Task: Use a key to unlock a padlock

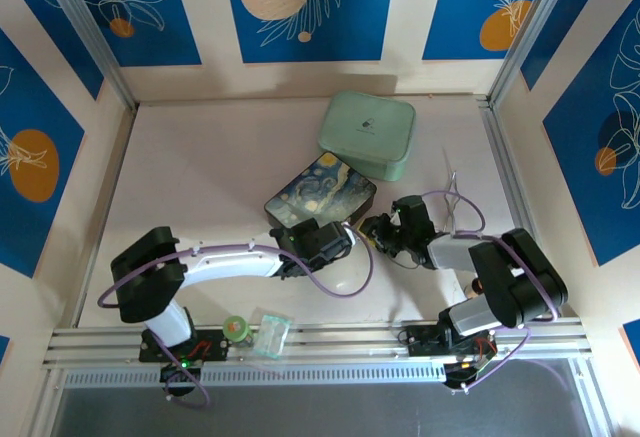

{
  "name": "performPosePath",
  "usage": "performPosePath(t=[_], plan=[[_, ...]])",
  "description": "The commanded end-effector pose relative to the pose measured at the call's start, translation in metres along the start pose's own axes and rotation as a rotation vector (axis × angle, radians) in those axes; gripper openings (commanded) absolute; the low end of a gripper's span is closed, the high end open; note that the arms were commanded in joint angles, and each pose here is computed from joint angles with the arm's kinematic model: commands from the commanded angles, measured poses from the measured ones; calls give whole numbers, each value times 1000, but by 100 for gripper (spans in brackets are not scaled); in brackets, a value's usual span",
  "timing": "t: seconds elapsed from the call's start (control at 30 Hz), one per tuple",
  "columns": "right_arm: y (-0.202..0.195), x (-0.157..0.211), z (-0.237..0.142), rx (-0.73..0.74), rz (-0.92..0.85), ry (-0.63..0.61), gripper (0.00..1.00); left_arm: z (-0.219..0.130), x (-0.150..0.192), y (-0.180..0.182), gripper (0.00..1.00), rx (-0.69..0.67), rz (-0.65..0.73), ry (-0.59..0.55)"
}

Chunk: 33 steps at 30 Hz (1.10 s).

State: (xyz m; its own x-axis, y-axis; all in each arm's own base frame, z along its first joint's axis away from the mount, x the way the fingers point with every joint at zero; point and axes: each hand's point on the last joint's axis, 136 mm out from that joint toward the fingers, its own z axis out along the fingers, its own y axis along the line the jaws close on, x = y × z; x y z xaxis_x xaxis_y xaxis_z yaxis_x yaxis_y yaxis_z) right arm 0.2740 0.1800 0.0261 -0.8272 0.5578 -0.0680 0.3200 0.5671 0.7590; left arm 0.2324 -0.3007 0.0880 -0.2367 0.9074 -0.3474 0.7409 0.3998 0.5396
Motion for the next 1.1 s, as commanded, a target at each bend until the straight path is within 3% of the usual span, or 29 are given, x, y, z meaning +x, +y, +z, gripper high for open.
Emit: performPosePath(t=[0.0,0.27,0.5,0.67,0.83,0.93,1.07], plan=[[1,-7,-2,36,5,-27,29,3,40,-14,64,50,86,148],[-45,14,-17,322,-79,121,30,-2,27,0,70,-4,49,125],[-61,28,-32,431,-105,271,31,-6,18,19,74,-100,2,90],[-13,29,-29,245,-163,286,31,-10,13,24,74,-116,-21,53],[21,48,-18,200,-182,379,31,-11,14,31,74,-138,-66,34],[28,64,-10,124,-127,439,32,-11,19,39,74,-165,-103,34],[-1,67,-7,183,-80,450,32,-12,21,41,74,-169,-124,27]])
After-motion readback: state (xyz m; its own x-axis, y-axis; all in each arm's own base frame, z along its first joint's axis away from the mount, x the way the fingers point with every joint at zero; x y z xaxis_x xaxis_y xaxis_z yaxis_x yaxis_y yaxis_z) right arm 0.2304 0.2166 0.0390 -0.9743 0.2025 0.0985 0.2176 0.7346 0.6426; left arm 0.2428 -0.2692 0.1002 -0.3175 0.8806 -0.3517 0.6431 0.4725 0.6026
